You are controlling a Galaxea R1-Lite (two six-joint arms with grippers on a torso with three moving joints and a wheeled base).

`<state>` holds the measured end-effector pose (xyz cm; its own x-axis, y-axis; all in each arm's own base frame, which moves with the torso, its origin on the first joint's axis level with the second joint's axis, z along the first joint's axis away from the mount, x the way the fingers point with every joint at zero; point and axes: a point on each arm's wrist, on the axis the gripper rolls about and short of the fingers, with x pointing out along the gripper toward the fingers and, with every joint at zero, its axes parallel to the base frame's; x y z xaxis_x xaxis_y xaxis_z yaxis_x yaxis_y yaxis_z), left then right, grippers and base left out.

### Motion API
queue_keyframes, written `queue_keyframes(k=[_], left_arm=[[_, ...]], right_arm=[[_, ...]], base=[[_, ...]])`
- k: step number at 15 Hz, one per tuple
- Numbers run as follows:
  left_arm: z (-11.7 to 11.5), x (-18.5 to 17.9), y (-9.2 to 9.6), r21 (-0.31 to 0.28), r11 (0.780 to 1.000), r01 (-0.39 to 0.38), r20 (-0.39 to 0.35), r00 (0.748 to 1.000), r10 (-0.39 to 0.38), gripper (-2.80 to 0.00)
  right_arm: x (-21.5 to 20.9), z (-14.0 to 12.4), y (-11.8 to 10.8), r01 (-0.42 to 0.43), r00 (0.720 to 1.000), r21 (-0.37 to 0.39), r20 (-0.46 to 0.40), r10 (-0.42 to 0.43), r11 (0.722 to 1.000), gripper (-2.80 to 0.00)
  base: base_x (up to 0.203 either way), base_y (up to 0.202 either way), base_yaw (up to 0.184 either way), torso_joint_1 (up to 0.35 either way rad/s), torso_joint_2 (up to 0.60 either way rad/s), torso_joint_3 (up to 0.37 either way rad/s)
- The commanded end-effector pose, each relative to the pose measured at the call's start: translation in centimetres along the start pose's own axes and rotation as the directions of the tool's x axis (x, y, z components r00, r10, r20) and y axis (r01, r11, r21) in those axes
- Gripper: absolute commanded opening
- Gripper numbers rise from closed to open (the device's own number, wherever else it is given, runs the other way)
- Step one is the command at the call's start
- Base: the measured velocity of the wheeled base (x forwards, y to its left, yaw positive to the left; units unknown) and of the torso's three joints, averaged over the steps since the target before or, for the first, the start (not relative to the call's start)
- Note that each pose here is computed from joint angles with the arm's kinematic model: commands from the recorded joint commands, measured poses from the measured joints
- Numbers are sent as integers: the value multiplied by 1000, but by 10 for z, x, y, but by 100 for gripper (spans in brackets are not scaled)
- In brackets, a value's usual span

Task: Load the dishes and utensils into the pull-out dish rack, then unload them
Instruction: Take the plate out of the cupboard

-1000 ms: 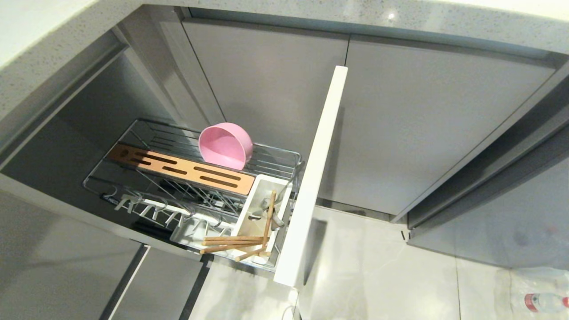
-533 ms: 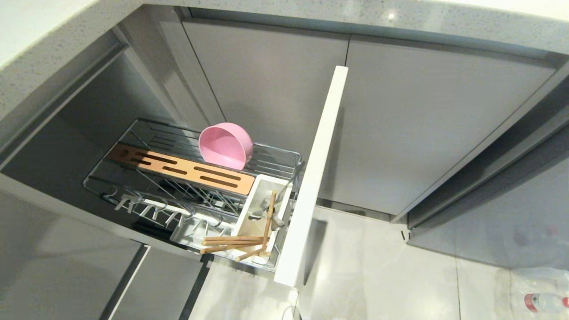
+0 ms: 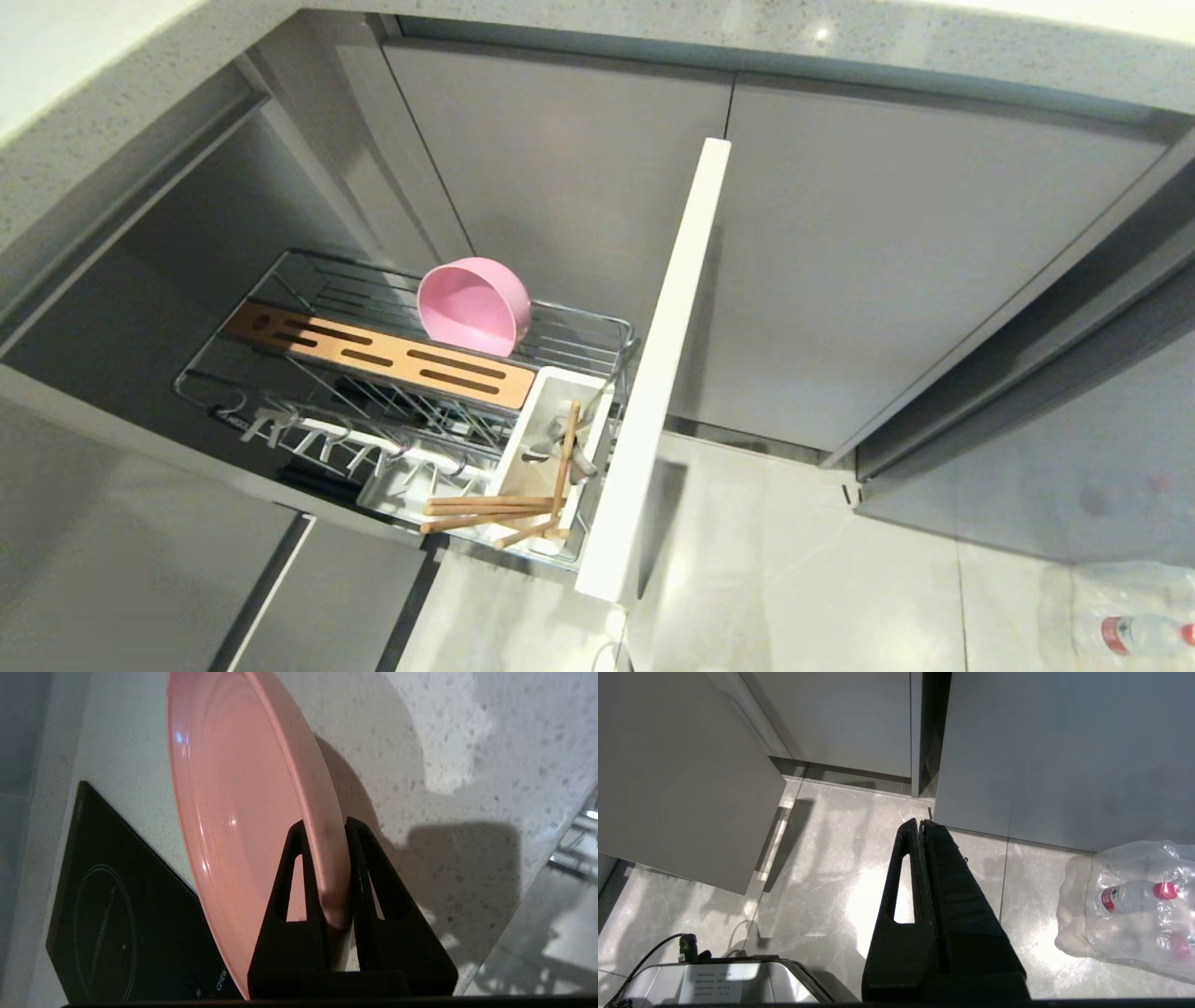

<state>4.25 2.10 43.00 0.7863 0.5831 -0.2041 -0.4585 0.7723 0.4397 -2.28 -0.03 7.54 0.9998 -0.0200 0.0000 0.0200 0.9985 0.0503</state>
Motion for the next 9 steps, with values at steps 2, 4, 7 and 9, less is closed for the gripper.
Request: queue_keyframes(k=[2,4,7,9], left_arm=[[2,19,-9,41,998,40,-67,997,-37,-280],[3,30,-14,66,997,25,-109,994,-18,-280],[7,42,-21,95,995,-15,-151,988,30,-280],[7,44,-23,103,994,-27,-156,987,43,-280]], right_arm=[[0,0,0,0,1000,0,-2,0,1000,-280],[0,0,0,0,1000,0,-2,0,1000,-280],[0,0,0,0,1000,0,-2,0,1000,-280],[0,0,0,0,1000,0,-2,0,1000,-280]], base=[[0,0,0,0,0,0],[0,0,0,0,0,0],[0,0,0,0,0,0],[0,0,0,0,0,0]])
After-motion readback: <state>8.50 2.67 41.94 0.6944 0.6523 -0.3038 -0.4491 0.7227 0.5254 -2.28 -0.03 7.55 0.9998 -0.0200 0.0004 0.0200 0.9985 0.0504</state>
